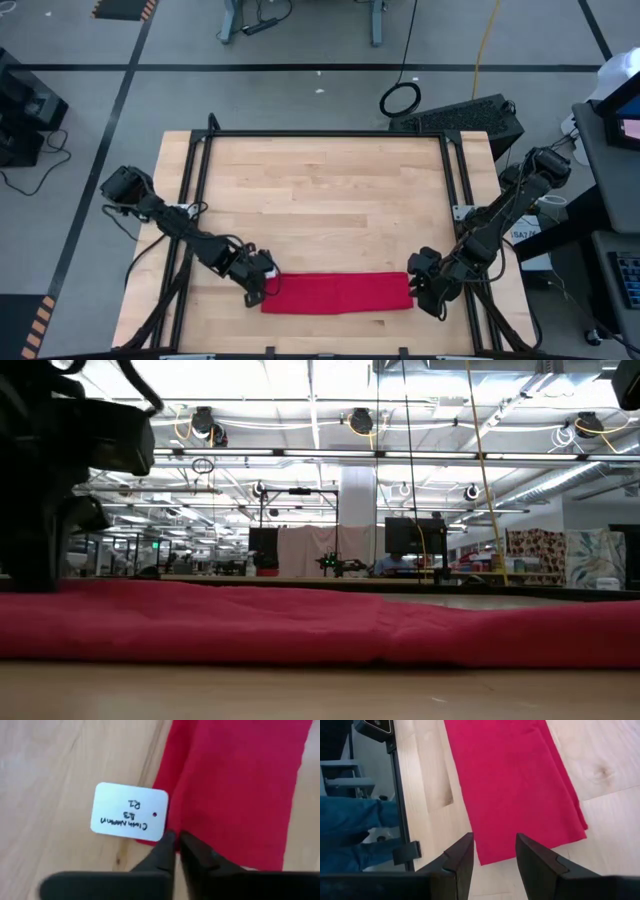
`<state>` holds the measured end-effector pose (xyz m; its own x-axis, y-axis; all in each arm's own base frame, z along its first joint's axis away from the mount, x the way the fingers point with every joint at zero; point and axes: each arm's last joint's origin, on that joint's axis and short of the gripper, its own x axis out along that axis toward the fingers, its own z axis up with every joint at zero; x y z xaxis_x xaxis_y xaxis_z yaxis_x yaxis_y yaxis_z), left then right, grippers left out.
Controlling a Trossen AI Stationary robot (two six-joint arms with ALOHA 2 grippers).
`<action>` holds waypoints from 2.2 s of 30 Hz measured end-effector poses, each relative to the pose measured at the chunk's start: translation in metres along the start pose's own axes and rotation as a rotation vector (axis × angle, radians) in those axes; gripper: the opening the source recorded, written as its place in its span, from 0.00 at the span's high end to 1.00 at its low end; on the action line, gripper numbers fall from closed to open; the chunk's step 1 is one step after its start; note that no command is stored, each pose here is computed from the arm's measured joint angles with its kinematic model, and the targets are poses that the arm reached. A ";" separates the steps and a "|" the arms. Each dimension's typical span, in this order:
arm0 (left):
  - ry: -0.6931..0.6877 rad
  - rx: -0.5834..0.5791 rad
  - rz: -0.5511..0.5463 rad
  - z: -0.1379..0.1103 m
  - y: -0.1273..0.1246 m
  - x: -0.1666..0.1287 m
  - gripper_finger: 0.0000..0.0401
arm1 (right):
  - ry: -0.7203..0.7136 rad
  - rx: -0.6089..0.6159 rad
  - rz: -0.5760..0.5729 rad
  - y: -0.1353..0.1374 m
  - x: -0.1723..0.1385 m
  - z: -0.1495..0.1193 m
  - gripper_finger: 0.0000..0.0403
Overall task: Roll towel
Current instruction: Roll the red towel
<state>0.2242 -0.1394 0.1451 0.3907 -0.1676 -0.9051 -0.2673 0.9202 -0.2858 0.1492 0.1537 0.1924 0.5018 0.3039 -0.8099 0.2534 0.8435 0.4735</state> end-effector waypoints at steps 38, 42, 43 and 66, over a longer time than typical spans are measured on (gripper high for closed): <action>0.007 -0.057 0.083 0.026 -0.002 -0.021 0.99 | -0.183 0.034 0.069 0.012 0.002 0.008 0.66; 0.005 -0.081 0.081 0.026 -0.002 -0.021 0.98 | -0.322 -0.102 0.153 0.028 0.015 0.017 0.67; 0.005 -0.088 0.081 0.026 -0.002 -0.021 0.98 | -0.333 -0.140 0.165 0.031 0.021 0.018 0.68; -0.089 -0.205 0.287 0.022 0.010 -0.023 0.83 | -0.206 -0.037 0.345 0.046 0.076 0.005 0.98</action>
<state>0.2322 -0.1187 0.1706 0.3468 0.1264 -0.9294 -0.5447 0.8338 -0.0898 0.2031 0.2134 0.1540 0.7086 0.4802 -0.5170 0.0128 0.7238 0.6899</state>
